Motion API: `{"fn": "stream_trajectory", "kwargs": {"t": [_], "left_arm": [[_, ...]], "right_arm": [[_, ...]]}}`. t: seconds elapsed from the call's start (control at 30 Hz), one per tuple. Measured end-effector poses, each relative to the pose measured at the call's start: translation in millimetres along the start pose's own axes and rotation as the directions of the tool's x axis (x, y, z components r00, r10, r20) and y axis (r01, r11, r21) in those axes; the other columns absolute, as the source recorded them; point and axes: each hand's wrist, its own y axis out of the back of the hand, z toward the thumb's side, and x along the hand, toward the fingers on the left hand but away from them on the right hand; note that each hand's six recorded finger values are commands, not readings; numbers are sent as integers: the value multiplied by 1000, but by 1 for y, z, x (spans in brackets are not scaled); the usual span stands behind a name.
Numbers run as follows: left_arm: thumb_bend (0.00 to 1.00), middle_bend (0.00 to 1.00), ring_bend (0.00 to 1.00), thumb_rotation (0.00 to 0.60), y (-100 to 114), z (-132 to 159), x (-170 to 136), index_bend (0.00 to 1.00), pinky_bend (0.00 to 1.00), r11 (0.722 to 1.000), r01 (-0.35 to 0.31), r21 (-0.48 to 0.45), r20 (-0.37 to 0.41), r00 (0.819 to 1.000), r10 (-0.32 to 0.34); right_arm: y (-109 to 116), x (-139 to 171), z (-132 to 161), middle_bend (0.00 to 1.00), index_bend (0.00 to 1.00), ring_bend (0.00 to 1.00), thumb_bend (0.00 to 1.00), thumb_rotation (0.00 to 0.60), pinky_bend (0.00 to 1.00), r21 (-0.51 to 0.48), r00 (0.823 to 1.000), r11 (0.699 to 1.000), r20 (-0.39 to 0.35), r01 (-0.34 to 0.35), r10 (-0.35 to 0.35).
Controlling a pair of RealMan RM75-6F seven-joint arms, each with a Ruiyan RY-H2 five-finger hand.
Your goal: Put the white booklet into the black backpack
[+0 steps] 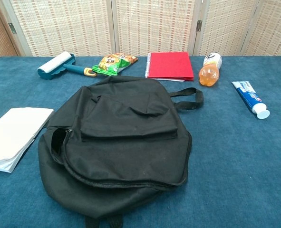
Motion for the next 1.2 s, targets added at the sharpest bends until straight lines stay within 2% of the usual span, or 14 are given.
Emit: {"fn": "stream_trajectory", "kwargs": {"t": [0.27,0.5,0.87,1.2], "left_arm": [[101,231,223,600,-23,-3,19,244,176,999,36,11,57,998,-36],[81,230,218,600,-50,-11,31,237,178,996,86,18,69,994,-87],[65,230,218,600,-81,-36,37,231,179,989,112,99,35,993,-116],[64,228,217,600,-104,-48,34,218,179,980,157,122,-8,988,-157]], "right_arm": [[1,2,3,51,0,15,0,600,0,-8,1000,1000,-15,0,0],[0,3,6,51,0,16,0,600,0,-15,1000,1000,-28,-4,4],[0,4,12,51,0,16,0,600,0,-17,999,1000,-42,-9,8],[0,5,13,51,0,16,0,600,0,-21,999,1000,-43,-9,9]]}}
